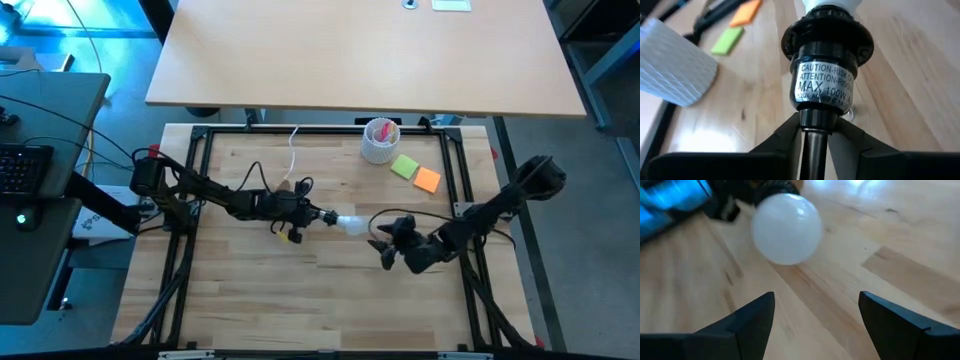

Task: Screw lightbulb
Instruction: Remove the lightbulb from the lamp

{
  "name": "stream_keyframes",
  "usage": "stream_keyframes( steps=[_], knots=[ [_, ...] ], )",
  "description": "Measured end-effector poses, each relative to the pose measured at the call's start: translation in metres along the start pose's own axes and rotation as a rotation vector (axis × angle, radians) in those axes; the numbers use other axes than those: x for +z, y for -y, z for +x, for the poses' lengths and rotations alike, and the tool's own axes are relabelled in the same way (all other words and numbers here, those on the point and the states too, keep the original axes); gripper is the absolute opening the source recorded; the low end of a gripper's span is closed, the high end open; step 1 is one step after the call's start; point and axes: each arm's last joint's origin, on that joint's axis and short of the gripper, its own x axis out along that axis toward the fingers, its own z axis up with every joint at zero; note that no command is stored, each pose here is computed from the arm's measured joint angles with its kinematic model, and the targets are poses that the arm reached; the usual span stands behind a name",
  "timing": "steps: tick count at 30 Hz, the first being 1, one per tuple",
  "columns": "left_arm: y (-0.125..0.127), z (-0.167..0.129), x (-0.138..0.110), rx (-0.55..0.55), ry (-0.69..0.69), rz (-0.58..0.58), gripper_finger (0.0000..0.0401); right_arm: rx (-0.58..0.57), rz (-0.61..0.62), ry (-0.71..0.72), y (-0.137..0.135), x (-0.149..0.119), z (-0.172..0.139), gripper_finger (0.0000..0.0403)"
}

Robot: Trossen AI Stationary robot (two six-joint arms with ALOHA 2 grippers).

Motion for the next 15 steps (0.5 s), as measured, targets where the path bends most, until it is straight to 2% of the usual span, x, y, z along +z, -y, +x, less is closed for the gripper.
stream_keyframes(
  steps=[2,4,8,13,15],
  knots=[
    [-0.002,0.0,0.003,0.016,0.026,0.013,0.0063,0.037,0.081,0.066,0.008,-0.008,-0.002,0.0285],
    [-0.004,0.0,0.005,0.036,0.057,0.014,0.0046,0.081,0.102,0.117,0.011,-0.009,-0.003,0.0285],
    [-0.013,0.0,0.007,0.078,0.093,0.079,0.0022,0.165,0.071,0.222,0.004,0.004,-0.004,0.0285],
    [-0.03,0.001,0.0,0.131,0.074,0.113,0.0019,0.127,0.038,0.358,-0.003,0.031,0.002,0.0285],
    [-0.037,0.0,-0.001,0.15,0.069,0.102,0.0019,0.144,-0.039,0.374,-0.008,0.042,0.004,0.0285]
  ],
)
